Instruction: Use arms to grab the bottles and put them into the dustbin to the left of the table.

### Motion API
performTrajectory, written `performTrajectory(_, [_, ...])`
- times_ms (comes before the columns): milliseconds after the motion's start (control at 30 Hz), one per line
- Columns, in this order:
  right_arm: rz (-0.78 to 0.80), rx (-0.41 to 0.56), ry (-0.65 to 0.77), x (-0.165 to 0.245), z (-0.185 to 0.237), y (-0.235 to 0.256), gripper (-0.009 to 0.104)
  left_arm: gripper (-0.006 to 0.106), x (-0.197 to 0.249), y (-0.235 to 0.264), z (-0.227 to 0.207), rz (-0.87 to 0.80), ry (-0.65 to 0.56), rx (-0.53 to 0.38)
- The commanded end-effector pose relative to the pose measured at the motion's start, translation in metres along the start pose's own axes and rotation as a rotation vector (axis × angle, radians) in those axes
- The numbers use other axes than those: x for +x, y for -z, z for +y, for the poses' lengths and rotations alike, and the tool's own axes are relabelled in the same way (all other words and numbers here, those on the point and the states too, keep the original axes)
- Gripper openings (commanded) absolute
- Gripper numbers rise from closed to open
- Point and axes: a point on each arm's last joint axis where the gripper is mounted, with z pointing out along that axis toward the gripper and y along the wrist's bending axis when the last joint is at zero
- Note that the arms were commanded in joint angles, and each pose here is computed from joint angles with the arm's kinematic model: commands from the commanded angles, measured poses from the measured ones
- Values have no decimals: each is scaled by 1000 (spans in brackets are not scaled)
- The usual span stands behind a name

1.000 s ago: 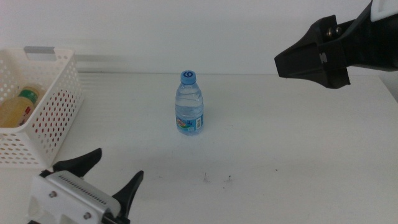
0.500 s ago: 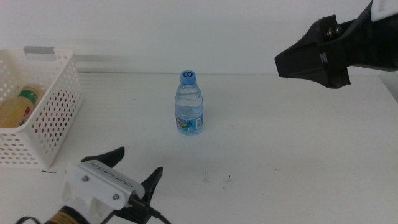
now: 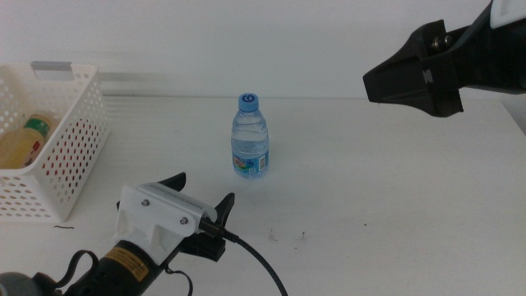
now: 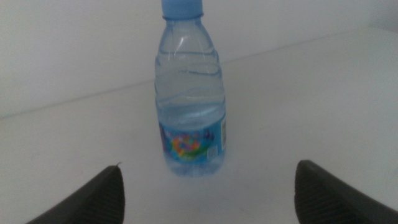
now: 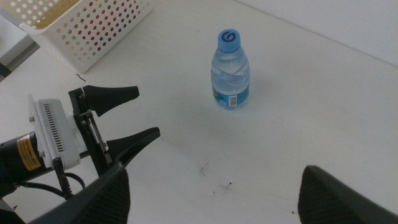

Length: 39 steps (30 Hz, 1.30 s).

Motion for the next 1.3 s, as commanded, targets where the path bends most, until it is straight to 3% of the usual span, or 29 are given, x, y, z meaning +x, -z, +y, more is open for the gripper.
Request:
performTrajectory(0, [-21, 1, 12, -3, 0, 4, 92, 94, -3, -3, 0, -26, 18, -4])
performTrajectory(433, [-21, 1, 12, -3, 0, 4, 92, 94, -11, -22, -1, -19, 43, -5])
performTrajectory(533, [-21, 1, 12, -3, 0, 4, 92, 94, -11, -42, 4, 17, 97, 46])
performTrajectory(733, [-21, 1, 12, -3, 0, 4, 92, 94, -9, -76, 18, 6, 83, 145])
performTrajectory(1267, [-21, 1, 12, -3, 0, 4, 92, 94, 9, -153, 31, 32, 90, 113])
